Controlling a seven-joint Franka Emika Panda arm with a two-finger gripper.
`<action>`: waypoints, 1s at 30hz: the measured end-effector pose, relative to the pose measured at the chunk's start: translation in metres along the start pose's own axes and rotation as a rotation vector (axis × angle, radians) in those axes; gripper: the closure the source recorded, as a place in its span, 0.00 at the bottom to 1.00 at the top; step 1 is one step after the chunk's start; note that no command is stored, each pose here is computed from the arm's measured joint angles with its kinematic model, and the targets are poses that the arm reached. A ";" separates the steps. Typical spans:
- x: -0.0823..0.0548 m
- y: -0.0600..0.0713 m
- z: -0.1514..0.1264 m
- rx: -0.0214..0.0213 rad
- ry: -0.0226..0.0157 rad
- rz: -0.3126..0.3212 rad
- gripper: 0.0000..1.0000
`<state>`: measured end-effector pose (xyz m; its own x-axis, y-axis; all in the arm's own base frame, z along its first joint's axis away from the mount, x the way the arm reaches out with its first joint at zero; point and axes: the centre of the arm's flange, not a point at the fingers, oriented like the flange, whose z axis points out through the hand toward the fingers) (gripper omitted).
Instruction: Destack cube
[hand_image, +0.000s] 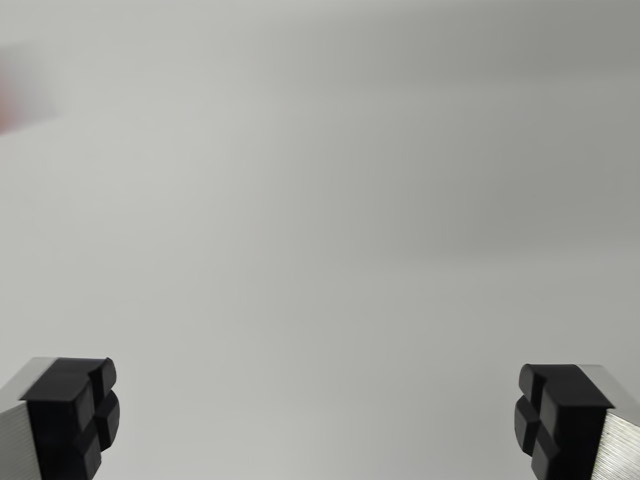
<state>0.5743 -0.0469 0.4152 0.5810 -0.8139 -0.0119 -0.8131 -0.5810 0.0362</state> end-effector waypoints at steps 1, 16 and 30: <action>0.000 0.000 0.000 0.0000 0.0000 0.000 0.00; 0.000 0.000 0.000 -0.0004 -0.0003 -0.001 0.00; -0.009 -0.010 0.005 -0.0008 -0.0006 -0.015 0.00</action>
<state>0.5771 -0.0338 0.4097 0.5930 -0.8051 -0.0130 -0.8043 -0.5930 0.0369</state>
